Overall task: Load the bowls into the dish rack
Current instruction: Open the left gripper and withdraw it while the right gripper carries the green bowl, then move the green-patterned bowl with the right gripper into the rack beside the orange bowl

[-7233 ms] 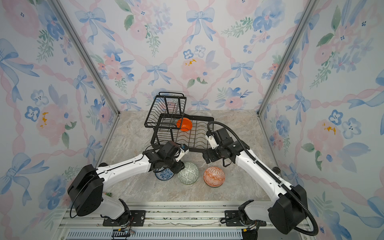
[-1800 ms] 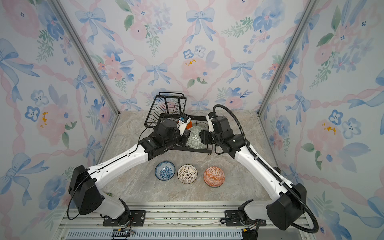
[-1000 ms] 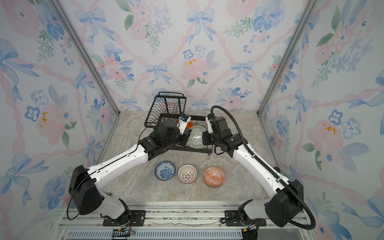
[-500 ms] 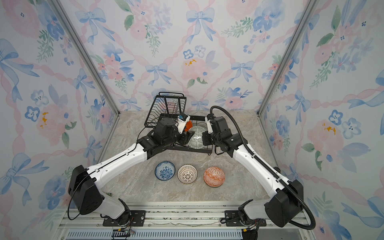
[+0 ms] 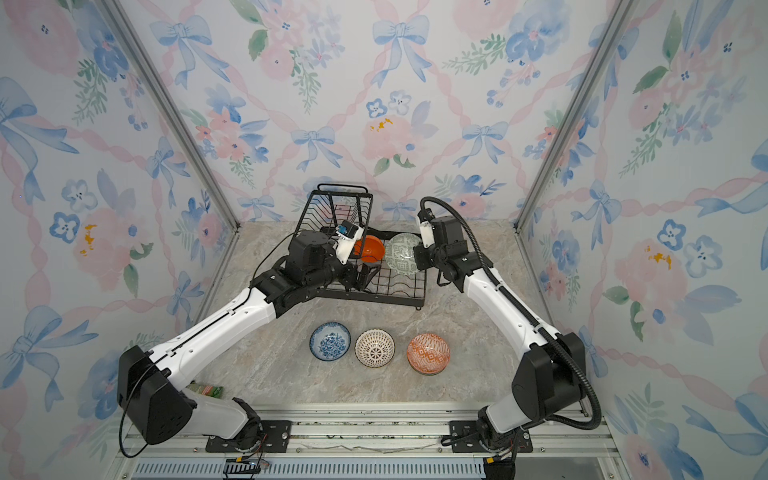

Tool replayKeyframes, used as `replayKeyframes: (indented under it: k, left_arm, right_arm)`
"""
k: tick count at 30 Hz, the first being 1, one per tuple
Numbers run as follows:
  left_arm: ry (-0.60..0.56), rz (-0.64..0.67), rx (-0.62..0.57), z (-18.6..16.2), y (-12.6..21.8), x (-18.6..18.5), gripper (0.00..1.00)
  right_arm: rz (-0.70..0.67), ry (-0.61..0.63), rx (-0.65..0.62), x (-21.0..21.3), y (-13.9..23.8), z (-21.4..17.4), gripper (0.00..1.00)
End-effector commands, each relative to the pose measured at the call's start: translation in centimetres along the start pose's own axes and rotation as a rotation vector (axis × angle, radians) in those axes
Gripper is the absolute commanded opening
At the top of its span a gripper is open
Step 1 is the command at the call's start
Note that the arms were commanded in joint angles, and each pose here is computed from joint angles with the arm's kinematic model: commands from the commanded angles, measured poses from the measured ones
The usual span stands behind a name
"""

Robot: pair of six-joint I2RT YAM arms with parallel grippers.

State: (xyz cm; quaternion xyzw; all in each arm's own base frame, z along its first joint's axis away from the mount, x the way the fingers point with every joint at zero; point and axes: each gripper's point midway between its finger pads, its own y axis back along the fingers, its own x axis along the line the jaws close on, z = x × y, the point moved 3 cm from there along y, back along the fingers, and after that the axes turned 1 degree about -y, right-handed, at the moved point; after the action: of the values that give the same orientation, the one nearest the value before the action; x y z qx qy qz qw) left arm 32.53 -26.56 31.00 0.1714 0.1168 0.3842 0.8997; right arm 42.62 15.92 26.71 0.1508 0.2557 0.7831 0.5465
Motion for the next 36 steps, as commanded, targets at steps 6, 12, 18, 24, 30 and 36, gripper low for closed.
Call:
replayKeyframes:
  k: [6, 12, 18, 24, 30, 36]
  left_arm:
    - [0.098, 0.099, 0.081, -3.4, 3.7, 1.5, 0.98]
    - [0.123, 0.194, 0.13, -6.1, 4.1, 4.4, 0.98]
    - [0.135, 0.187, 0.114, -6.3, 4.2, 6.0, 0.98]
    - [0.167, 0.206, 0.109, -6.6, 4.7, 6.8, 0.98]
    - [0.186, 0.195, 0.114, -7.0, 4.9, 6.5, 0.98]
    - [0.187, 0.182, 0.101, -6.4, 5.0, 6.4, 0.98]
  right_arm:
    - [-0.141, 0.182, -0.196, -2.5, -4.8, 6.1, 0.0]
    - [-0.227, 0.301, -0.28, -3.0, -7.5, 6.4, 0.0]
    - [-0.342, 0.408, -0.303, -3.0, -9.6, 6.3, 0.0]
    - [-0.363, 0.439, -0.304, -2.9, -10.4, 5.1, 0.0]
    - [-0.343, 0.477, -0.293, -1.6, -11.8, 3.8, 0.0]
    - [-0.343, 0.498, -0.286, -1.0, -13.1, 2.8, 0.0]
